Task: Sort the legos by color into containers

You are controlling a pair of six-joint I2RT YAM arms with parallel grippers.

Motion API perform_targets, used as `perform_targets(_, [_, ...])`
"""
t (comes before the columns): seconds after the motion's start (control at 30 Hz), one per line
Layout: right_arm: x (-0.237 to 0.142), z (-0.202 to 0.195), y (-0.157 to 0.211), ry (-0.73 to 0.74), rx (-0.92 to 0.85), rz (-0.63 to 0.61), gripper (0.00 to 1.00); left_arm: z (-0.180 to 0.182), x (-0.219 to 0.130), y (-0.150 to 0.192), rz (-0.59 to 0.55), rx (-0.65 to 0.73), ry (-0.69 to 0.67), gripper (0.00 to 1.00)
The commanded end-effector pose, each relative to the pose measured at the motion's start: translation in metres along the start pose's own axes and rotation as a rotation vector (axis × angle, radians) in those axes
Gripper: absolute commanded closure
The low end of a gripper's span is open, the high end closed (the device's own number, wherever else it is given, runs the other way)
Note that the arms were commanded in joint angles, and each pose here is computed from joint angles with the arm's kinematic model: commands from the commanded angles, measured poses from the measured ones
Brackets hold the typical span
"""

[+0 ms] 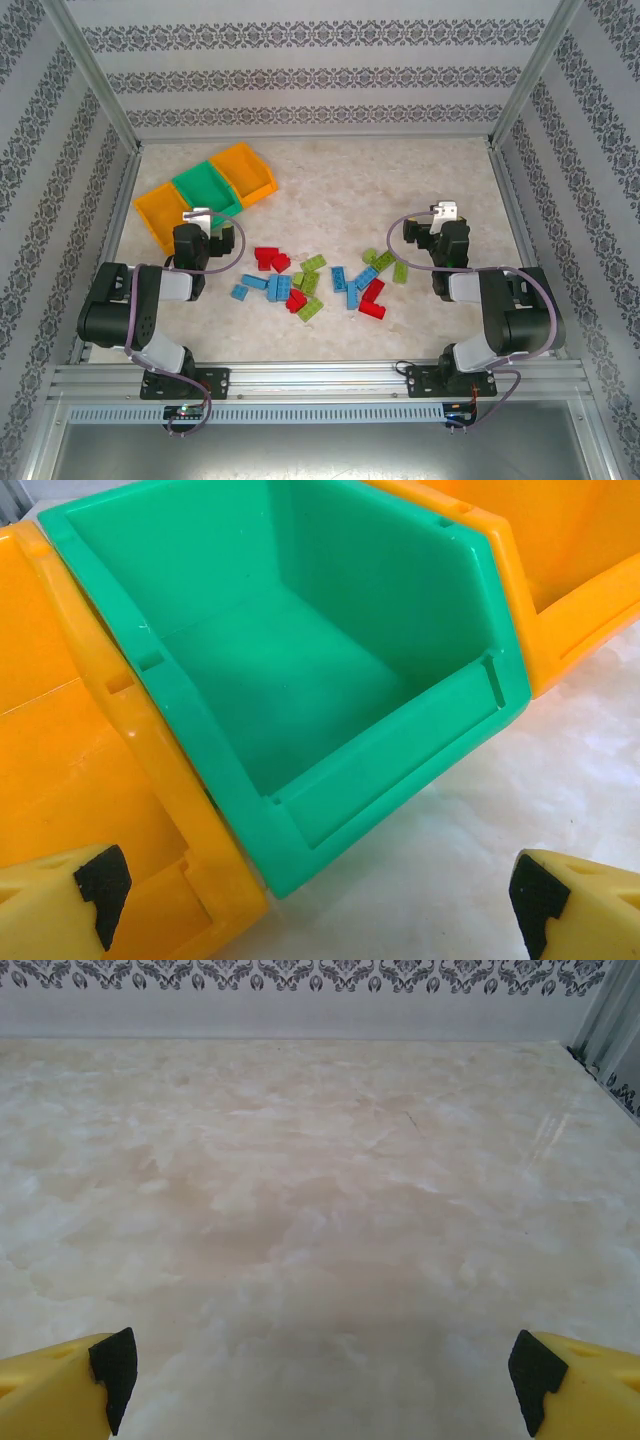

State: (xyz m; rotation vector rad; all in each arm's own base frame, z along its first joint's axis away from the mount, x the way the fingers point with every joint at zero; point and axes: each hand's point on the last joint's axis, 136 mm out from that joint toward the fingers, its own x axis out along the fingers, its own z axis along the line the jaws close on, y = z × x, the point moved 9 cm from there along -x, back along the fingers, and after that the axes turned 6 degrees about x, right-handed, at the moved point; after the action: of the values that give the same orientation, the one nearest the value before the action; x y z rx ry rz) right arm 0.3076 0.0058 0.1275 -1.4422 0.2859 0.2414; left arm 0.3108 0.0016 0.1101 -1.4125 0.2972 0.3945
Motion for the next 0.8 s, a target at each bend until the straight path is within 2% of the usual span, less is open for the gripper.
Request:
perform_targets(0.0, [0.002,0.0,-0.007,-0.008,0.002,-0.029,0.02,0.003,0.001,-0.009,-0.048,-0.009,-0.01,0.01])
perform_targets(0.57, [0.002,-0.001,-0.008,-0.014,0.01,-0.034,0.02,0.006,0.001,-0.01,-0.047,-0.022,-0.006,0.01])
perform_targets(0.67, [0.001,0.0,-0.017,0.001,0.009,-0.029,0.02,0.018,-0.005,-0.027,0.002,-0.071,-0.111,0.01])
perform_targets(0.7, [-0.002,0.001,-0.023,0.013,0.007,-0.017,0.02,0.022,-0.007,-0.035,0.065,-0.088,-0.144,0.01])
perform_targets(0.77, [-0.007,0.001,-0.033,0.042,0.038,0.032,0.02,0.026,-0.014,-0.057,0.114,-0.102,-0.152,0.01])
